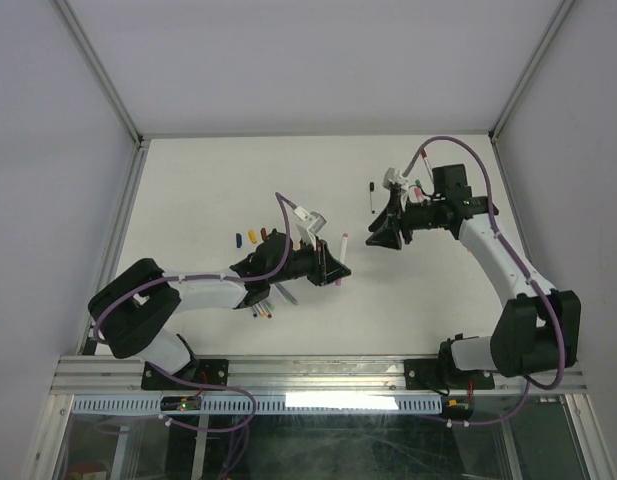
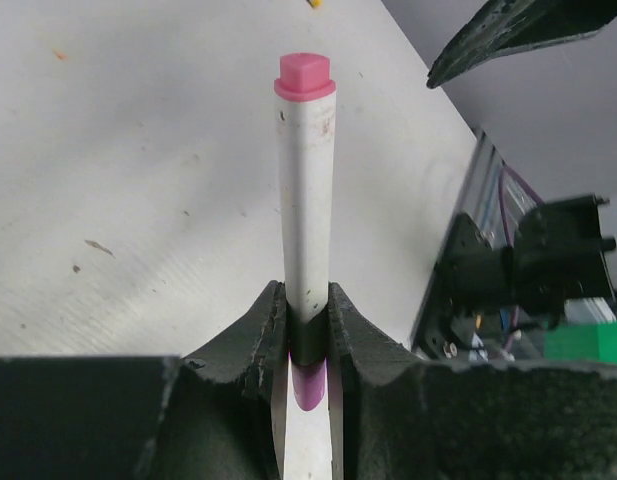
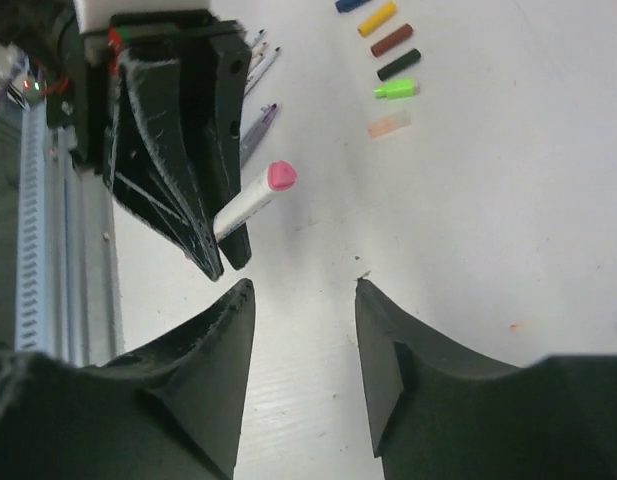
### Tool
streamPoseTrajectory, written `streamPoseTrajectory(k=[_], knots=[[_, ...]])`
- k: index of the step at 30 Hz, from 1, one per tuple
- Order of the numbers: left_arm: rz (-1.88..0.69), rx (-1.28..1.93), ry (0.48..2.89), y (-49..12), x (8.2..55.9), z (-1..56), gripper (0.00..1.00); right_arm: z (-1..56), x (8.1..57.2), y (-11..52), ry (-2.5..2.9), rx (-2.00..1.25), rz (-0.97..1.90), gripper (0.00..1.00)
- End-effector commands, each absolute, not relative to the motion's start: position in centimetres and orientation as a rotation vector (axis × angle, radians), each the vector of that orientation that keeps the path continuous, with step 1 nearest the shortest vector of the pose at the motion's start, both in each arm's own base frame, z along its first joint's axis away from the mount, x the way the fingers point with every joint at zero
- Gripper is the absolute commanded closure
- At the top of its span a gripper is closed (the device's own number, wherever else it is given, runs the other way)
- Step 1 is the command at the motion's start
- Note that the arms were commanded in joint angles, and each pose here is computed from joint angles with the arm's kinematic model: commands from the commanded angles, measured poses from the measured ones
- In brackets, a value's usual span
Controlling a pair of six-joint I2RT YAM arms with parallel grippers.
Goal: Open the pen caps
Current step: Pick up the pen from the center of the board.
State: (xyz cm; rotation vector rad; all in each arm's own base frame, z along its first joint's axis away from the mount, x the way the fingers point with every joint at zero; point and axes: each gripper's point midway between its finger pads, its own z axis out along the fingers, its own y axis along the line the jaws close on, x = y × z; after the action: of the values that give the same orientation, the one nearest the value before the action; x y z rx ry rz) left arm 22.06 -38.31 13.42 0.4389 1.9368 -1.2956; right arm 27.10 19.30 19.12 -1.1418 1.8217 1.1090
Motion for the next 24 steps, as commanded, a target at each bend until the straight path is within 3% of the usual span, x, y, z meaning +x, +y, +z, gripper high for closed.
streamPoseTrajectory(k=[1,5,7,14,24], knots=[[-1.297,0.753,1.941,-37.4,18.4,13.1,0.95,19.6,22.9,19.1,1.405,-1.504,0.949,0.49],[-1.326,0.878,2.010,-37.0,17.1,12.2,0.97,19.2,20.7,18.6,1.084,-1.711,0.729,0.29],[-1.379,0.939,2.050,-37.1,16.2,11.8,0.99,19.1,19.8,18.5,0.967,-1.787,0.678,0.23],[-1.446,1.036,2.119,-38.2,15.8,10.8,1.00,17.4,19.1,20.5,0.819,-2.030,0.587,0.24],[-1.520,1.089,2.134,-39.0,15.3,10.6,0.99,12.3,18.7,22.7,0.742,-2.334,0.343,0.38]])
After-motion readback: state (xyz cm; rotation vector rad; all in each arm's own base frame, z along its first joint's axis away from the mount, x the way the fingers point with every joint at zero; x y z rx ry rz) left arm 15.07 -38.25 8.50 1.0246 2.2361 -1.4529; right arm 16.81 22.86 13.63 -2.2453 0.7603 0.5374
